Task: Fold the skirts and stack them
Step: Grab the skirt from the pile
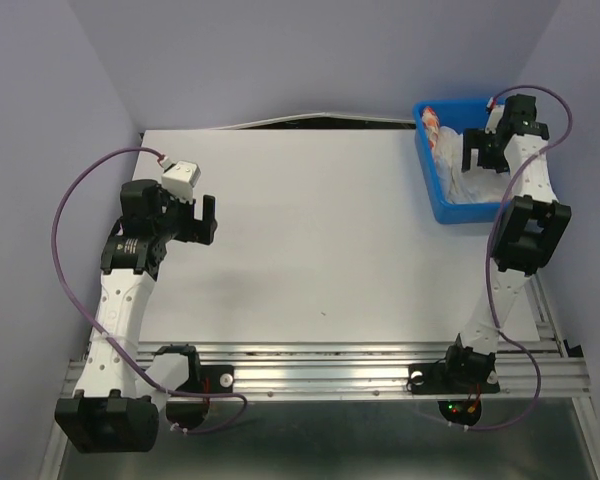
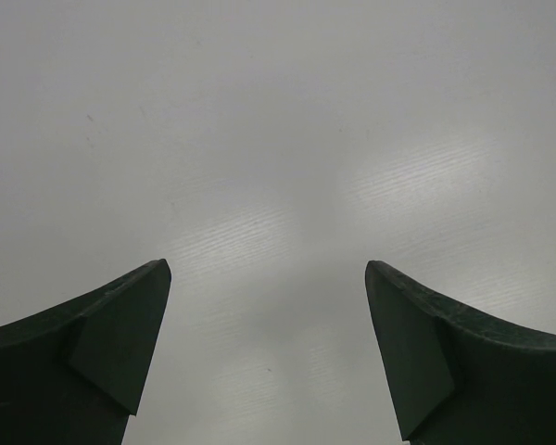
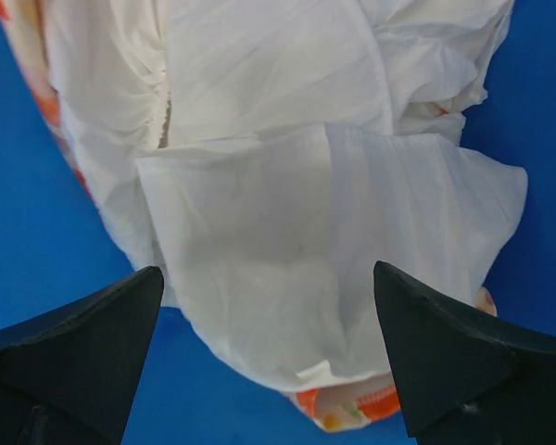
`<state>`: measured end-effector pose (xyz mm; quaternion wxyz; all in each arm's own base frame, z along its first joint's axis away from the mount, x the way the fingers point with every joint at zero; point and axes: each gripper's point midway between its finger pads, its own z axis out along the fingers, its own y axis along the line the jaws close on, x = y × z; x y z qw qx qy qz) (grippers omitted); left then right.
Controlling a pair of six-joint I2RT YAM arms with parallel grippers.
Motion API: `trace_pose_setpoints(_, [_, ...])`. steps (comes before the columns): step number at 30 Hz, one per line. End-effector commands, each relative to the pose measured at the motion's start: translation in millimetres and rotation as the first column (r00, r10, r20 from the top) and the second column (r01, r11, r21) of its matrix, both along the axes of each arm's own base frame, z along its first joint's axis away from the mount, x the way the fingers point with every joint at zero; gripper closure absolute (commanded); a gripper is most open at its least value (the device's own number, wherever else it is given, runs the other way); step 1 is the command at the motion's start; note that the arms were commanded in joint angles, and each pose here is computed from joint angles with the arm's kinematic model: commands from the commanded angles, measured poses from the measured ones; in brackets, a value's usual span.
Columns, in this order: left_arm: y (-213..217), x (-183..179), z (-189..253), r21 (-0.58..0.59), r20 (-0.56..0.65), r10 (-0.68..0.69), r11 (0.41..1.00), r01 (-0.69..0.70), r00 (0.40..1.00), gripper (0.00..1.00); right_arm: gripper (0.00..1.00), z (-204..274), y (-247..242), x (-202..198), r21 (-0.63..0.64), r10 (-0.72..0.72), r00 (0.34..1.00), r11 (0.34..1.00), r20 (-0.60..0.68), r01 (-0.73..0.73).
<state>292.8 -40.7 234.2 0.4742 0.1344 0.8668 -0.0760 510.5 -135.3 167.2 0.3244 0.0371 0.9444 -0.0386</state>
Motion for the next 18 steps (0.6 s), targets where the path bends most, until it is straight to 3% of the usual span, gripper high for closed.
trace_pose_setpoints(1, [-2, 5, 8, -0.012, 0.047, -0.007, 1.000, 0.007, 0.999, 0.01, 0.00, -28, -10, -9, -0.027, 0.002, 0.994, 1.000, -0.110, -0.005])
trace_pose_setpoints(6, [0, 5, 4, -0.011, 0.038, 0.012, 1.000, -0.012, 0.999, 0.01, 0.04, -67, -10, -11, -0.002, -0.003, 0.983, 1.000, -0.184, 0.002])
trace_pose_setpoints(10, [2, 5, 11, -0.012, 0.061, 0.027, 1.000, -0.026, 0.998, 0.01, 0.37, -61, -10, -3, 0.000, 0.006, 0.987, 1.000, -0.160, -0.006])
trace_pose_setpoints(11, [2, 4, 16, -0.011, 0.079, 0.026, 1.000, -0.025, 0.997, 0.01, 0.58, -45, -11, -1, -0.014, 0.012, 0.992, 1.000, -0.128, -0.014])
trace_pose_setpoints(14, [4, 1, 25, -0.011, 0.115, 0.035, 0.999, -0.034, 0.993, 0.01, 0.93, 17, -13, 4, -0.069, 0.031, 1.000, 0.997, 0.005, -0.031])
trace_pose_setpoints(15, [3, 1, 28, -0.012, 0.123, 0.032, 0.999, -0.031, 0.992, 0.02, 0.98, 36, -14, 5, -0.089, 0.034, 0.998, 0.996, 0.046, -0.030])
trace_pose_setpoints(18, [4, 1, 34, -0.016, 0.138, 0.040, 0.999, -0.038, 0.990, 0.01, 0.99, 98, -12, 2, -0.130, 0.052, 0.983, 0.991, 0.177, -0.029])
